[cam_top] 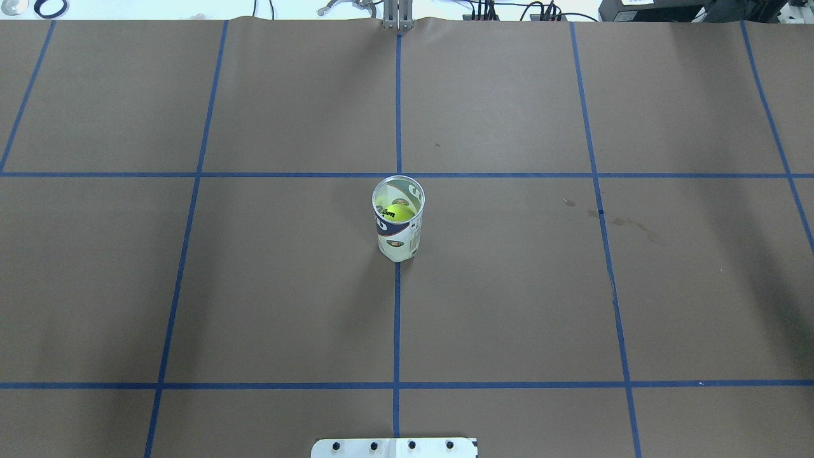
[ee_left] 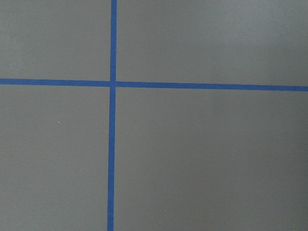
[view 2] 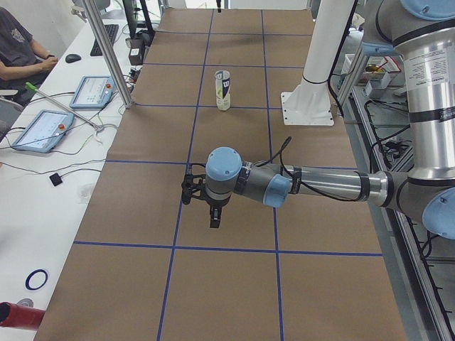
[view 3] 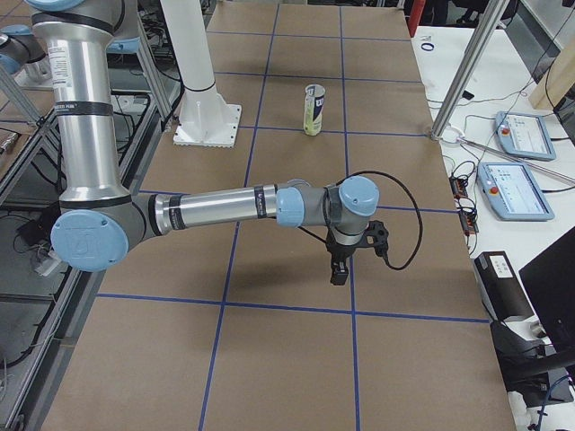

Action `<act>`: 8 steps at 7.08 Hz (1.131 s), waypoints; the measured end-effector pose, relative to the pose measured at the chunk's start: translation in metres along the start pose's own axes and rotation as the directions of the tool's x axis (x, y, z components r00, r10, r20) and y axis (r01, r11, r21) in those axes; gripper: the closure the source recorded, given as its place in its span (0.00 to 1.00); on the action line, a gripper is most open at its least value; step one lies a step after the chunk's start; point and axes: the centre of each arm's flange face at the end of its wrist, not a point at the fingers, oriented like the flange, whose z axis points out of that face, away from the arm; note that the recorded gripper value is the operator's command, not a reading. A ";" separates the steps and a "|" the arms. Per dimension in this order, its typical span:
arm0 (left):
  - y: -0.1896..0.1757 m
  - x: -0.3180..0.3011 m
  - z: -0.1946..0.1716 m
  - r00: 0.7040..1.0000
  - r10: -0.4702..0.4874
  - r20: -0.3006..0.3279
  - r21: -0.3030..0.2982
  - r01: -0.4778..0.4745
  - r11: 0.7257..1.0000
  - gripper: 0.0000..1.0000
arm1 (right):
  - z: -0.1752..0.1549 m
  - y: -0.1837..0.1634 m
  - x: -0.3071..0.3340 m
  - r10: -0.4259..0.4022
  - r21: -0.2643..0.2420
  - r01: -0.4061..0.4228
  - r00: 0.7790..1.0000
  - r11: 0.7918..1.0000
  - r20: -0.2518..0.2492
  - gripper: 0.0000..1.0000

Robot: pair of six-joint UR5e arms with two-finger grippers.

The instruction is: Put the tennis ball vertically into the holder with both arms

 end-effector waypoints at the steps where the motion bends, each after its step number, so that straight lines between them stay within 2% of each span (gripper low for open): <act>1: 0.000 -0.003 0.002 1.000 -0.005 0.006 -0.003 0.005 1.000 0.00 | 0.000 0.000 0.000 -0.005 0.007 0.005 1.000 1.000 0.001 0.00; 6: -0.003 -0.004 0.003 0.999 -0.024 0.022 -0.014 0.024 1.000 0.00 | 0.003 0.006 0.002 -0.019 0.024 0.019 1.000 1.000 0.011 0.00; 8: -0.008 -0.009 0.001 0.995 -0.034 0.099 -0.010 0.035 0.999 0.00 | 0.002 0.006 0.001 -0.023 0.027 0.022 1.000 0.999 0.011 0.00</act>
